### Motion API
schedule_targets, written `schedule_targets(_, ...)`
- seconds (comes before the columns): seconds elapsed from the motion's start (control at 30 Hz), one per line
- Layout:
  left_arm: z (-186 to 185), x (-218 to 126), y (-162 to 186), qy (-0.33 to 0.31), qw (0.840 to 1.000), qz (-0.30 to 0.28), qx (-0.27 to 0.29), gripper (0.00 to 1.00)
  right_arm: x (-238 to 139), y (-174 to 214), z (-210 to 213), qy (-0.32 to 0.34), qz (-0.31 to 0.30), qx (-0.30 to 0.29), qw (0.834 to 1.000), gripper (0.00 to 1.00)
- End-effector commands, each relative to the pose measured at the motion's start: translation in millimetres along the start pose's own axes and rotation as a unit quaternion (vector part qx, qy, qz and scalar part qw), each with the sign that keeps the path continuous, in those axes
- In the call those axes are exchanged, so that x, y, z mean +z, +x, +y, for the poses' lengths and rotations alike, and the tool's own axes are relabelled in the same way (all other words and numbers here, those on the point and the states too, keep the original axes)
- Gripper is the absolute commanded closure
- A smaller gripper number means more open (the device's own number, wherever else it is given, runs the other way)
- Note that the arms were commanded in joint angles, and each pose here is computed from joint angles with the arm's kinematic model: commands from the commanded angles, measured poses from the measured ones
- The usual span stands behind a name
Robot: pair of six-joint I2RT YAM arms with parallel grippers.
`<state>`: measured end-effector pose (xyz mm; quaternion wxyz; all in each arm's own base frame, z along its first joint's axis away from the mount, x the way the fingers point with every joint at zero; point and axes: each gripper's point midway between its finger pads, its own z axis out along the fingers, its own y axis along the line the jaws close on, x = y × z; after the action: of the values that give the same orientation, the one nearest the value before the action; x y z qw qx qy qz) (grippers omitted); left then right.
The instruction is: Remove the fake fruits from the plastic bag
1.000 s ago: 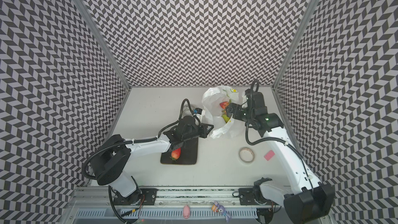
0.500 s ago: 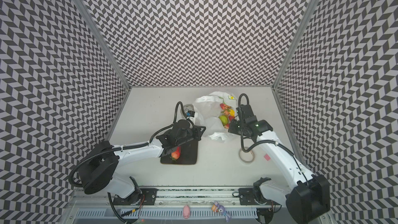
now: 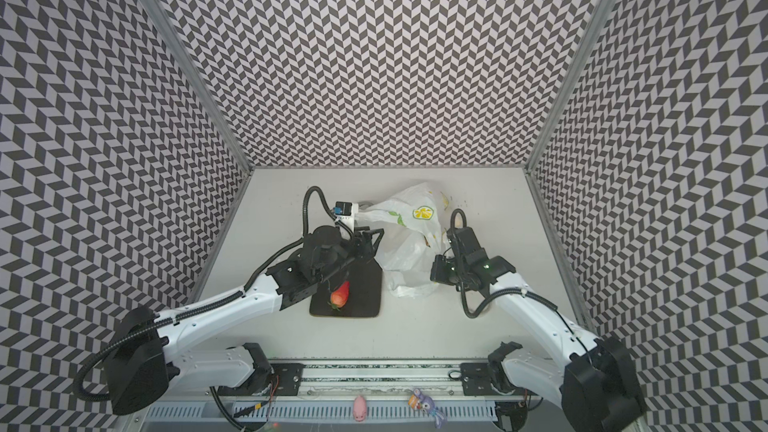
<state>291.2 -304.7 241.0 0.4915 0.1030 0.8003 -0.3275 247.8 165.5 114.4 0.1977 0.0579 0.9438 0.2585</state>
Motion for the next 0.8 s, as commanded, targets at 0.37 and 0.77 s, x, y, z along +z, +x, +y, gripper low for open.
schedule_targets(0.37, -70.1, 92.9, 33.6, 0.139, 0.984, 0.066, 0.089, 0.82, -20.9, -28.4, 20.0, -0.009, -0.044, 0.001, 0.999, 1.0)
schedule_targets(0.77, -29.3, 176.5, 80.1, 0.079, 0.978, 0.166, 0.101, 0.83, -19.3, -33.6, 2.5, 0.037, -0.051, 0.017, 0.998, 1.0)
